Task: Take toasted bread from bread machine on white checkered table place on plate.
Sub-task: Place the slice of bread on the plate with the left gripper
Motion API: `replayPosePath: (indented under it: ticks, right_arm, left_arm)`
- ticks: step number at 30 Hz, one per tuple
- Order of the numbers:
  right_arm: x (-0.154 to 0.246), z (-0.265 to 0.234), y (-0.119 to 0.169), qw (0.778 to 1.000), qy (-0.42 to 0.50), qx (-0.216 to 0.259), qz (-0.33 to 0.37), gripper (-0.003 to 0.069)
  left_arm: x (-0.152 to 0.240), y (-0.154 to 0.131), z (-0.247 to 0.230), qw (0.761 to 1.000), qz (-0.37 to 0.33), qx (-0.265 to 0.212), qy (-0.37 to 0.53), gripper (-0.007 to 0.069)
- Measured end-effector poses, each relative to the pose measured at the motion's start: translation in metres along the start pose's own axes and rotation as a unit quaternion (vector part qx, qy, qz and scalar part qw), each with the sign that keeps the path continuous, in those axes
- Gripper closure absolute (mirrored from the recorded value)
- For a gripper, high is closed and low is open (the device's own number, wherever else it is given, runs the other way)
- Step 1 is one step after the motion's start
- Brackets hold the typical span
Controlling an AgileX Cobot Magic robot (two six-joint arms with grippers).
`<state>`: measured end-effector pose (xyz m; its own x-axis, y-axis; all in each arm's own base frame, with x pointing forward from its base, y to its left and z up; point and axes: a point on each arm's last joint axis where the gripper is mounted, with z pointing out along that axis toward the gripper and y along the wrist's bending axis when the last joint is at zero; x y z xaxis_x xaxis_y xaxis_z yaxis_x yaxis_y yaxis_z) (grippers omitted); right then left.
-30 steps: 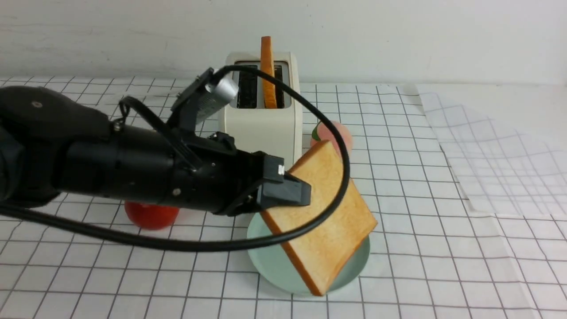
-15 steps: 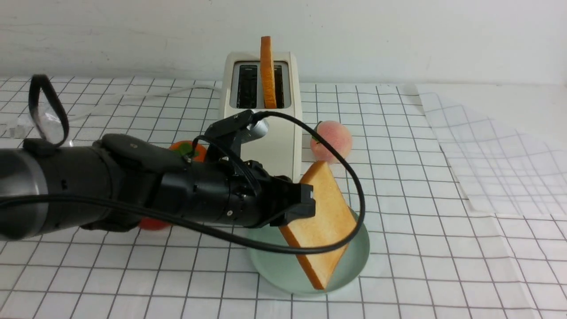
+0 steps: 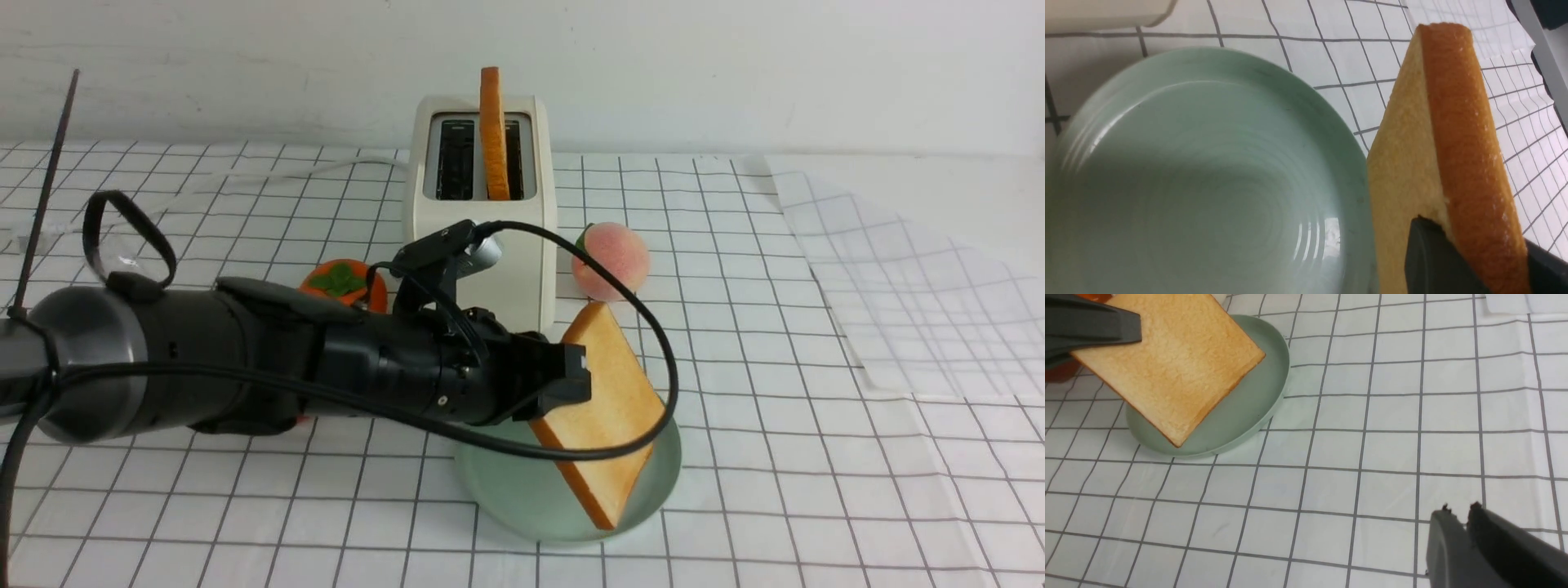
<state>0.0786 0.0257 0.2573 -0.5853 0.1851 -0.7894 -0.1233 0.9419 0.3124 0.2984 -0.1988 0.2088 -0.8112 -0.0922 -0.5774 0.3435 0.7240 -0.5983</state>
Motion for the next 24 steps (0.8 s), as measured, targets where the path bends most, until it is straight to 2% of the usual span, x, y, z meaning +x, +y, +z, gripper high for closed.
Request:
replayPosePath:
  ticks: [9,12,14,17,24]
  right_arm:
    - [0.000,0.000,0.000,1.000,0.001,0.000,-0.001,0.0585]
    - [0.000,0.000,0.000,1.000,0.001,0.000,-0.001,0.0585]
    - [0.000,0.000,0.000,1.000,0.001,0.000,-0.001,0.0585]
    - [0.000,0.000,0.000,1.000,0.001,0.000,-0.001,0.0585]
    - [0.000,0.000,0.000,1.000,0.001,0.000,-0.001,0.0588]
  left_arm:
    - [0.006,0.010,0.011,0.999,0.024,-0.014,0.014,0.0506]
    - [0.006,0.010,0.011,0.999,0.028,-0.017,0.013,0.0477]
    - [0.005,0.012,0.011,0.999,0.028,-0.024,0.009,0.0407]
    - [0.004,0.013,0.011,0.999,0.038,-0.033,0.006,0.0346]
    - [0.002,0.013,0.011,0.996,0.086,-0.034,-0.005,0.0315]
